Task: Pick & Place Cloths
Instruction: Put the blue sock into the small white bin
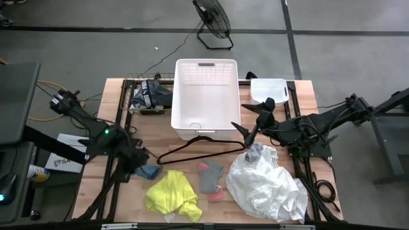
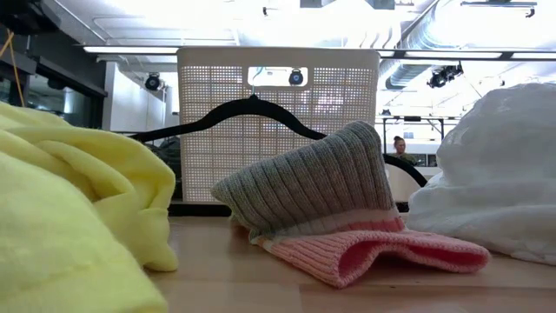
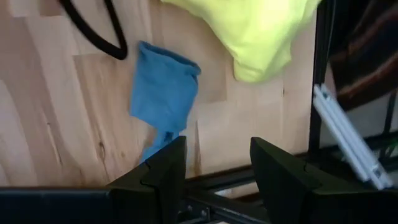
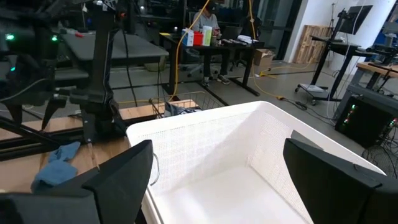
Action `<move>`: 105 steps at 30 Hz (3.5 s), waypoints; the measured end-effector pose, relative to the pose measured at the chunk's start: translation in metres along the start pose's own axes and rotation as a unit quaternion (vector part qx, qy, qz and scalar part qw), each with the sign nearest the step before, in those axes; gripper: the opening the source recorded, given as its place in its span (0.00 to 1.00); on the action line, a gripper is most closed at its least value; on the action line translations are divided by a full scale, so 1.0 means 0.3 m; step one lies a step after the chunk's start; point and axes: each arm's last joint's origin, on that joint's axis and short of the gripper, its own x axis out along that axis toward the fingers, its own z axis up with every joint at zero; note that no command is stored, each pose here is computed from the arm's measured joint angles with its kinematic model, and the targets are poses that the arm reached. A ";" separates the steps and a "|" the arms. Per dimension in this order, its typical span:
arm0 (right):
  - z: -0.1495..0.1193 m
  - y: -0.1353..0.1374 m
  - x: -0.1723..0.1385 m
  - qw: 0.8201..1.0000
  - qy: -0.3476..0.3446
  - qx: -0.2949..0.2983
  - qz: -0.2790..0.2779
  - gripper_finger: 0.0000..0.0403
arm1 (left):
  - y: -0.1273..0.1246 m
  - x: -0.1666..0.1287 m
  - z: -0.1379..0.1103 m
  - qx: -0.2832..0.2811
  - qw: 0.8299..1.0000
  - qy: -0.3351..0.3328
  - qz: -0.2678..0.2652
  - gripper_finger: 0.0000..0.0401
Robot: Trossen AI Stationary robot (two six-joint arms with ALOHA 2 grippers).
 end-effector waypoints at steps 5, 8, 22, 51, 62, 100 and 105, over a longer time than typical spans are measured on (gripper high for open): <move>0.000 0.000 0.000 1.000 0.000 0.000 0.001 0.88 | -0.040 0.031 -0.009 0.057 0.998 0.024 0.005 0.43; 0.000 0.000 0.000 1.000 0.000 -0.001 0.001 0.88 | -0.059 0.046 -0.015 0.072 0.997 0.036 0.007 0.43; 0.000 0.002 0.000 1.000 0.001 -0.002 0.011 0.88 | -0.118 0.138 -0.012 0.127 0.985 0.043 0.111 0.43; -0.001 0.003 0.000 1.000 0.002 -0.001 0.016 0.88 | -0.012 0.465 -0.075 0.124 0.978 0.068 0.151 0.43; -0.001 0.003 0.000 1.000 0.002 0.006 0.016 0.88 | 0.005 0.505 -0.088 0.112 0.983 0.048 0.134 0.14; -0.032 0.099 0.074 0.992 0.002 -0.008 0.126 0.88 | -0.265 -0.272 0.275 0.278 0.788 -0.402 0.376 0.01; -0.029 0.137 0.102 0.990 -0.033 -0.031 0.136 0.88 | -0.159 -0.297 0.342 0.252 0.814 -0.398 0.340 0.01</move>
